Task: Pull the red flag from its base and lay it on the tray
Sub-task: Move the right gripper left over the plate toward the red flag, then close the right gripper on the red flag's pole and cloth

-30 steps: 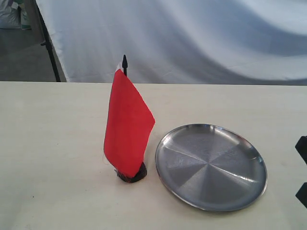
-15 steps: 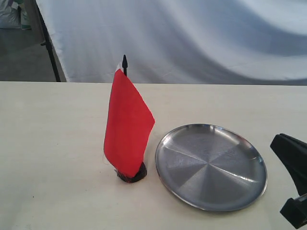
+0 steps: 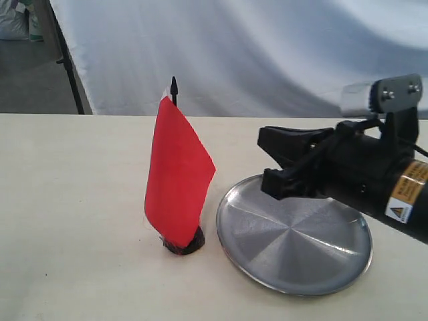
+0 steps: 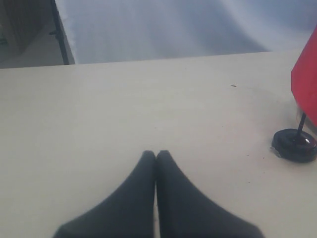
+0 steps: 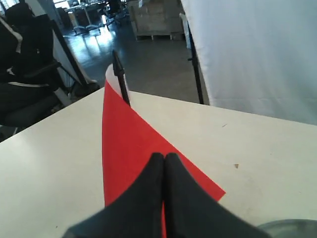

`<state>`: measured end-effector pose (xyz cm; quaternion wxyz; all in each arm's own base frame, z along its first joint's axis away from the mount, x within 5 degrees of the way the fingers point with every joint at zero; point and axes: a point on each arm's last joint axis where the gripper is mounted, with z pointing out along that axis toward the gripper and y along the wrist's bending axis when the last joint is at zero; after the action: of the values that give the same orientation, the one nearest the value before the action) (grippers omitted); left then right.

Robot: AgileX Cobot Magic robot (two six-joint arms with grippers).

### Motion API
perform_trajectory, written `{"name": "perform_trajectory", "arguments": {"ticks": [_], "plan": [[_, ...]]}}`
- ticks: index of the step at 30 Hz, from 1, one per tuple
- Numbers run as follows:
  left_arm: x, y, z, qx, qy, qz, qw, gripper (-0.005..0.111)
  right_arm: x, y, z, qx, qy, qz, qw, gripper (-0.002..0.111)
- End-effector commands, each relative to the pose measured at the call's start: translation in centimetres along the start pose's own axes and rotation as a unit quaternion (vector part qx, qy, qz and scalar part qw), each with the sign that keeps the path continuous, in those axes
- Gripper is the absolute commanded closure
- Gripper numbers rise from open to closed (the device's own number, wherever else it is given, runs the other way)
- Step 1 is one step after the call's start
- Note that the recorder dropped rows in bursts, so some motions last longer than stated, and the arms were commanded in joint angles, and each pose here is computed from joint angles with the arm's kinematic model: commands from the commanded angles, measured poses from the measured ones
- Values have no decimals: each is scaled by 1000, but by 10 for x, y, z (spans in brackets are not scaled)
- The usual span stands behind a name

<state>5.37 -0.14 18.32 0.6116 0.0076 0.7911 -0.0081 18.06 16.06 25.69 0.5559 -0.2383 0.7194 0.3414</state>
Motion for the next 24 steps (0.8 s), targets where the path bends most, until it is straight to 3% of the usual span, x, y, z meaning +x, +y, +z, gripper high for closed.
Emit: {"name": "perform_trajectory", "arguments": {"ticks": [1,3,6,8,11,13,24], "plan": [[1,0,0,-1,-1,-5,1000,107,6,11,36,-38,28,-31,998,109],[1,0,0,-1,-1,-5,1000,107,13,18,53,-46,42,-42,997,108],[1,0,0,-1,-1,-5,1000,107,19,15,68,-26,45,-45,998,93],[1,0,0,-1,-1,-5,1000,107,22,12,74,-12,46,-35,998,75],[1,0,0,-1,-1,-5,1000,107,26,7,83,6,48,-10,999,32],[1,0,0,-1,-1,-5,1000,107,28,4,92,15,50,2,999,13],[1,0,0,-1,-1,-5,1000,107,28,26,122,-21,49,-32,998,10]]}}
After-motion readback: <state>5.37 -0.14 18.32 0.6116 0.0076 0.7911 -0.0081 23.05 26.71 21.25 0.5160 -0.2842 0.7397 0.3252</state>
